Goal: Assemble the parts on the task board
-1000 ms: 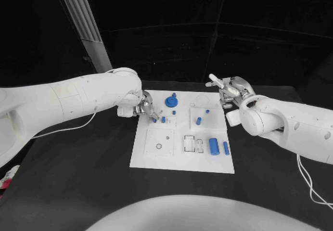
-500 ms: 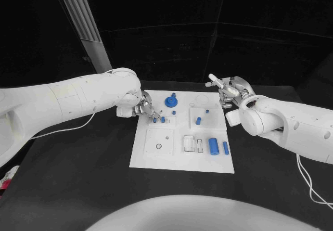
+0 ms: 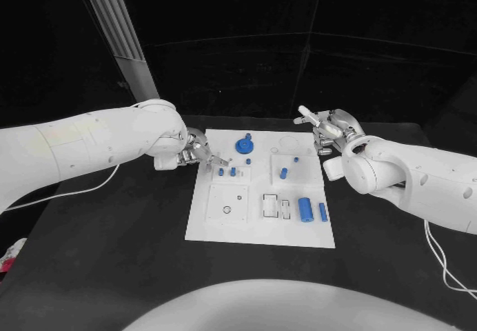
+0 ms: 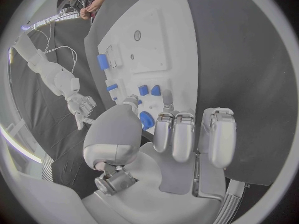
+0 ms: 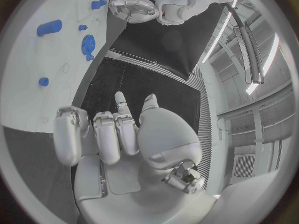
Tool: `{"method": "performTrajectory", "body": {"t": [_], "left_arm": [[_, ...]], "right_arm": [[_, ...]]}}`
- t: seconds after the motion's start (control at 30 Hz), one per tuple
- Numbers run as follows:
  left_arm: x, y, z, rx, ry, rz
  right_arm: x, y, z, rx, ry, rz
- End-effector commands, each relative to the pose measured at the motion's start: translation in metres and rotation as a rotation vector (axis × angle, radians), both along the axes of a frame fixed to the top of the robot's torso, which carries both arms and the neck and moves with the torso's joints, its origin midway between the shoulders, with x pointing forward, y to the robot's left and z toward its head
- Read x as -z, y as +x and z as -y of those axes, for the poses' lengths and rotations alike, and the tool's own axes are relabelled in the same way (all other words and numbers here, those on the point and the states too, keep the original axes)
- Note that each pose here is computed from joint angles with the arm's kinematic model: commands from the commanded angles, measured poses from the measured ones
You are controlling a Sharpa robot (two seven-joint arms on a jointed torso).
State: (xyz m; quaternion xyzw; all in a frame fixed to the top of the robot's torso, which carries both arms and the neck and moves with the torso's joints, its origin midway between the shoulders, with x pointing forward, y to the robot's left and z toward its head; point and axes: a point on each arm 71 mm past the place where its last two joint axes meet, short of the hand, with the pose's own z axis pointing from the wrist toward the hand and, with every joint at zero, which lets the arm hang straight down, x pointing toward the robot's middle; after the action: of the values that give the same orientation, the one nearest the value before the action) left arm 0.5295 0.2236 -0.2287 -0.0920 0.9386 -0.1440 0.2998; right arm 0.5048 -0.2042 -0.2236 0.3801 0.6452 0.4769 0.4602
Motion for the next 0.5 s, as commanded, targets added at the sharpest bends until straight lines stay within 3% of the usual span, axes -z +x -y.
{"method": "performTrajectory", "body": {"t": [0.03,0.23,0.43,0.5], "left_arm": [[-0.0191,0.0063,0.002,0.006,-0.181,0.197],[-0.0398,0.0054,-0.008,-0.039,-0.405,0.381],[-0.0616,0.0036,-0.012,-0.073,-0.670,0.584],[-0.0652,0.0037,-0.012,-0.073,-0.707,0.628]], "right_arm": [[-0.004,0.000,-0.001,-0.015,-0.044,0.046],[-0.010,-0.004,-0.005,-0.076,-0.166,0.151],[-0.021,-0.006,-0.013,-0.137,-0.269,0.265],[-0.022,-0.006,-0.014,-0.144,-0.279,0.282]]}}
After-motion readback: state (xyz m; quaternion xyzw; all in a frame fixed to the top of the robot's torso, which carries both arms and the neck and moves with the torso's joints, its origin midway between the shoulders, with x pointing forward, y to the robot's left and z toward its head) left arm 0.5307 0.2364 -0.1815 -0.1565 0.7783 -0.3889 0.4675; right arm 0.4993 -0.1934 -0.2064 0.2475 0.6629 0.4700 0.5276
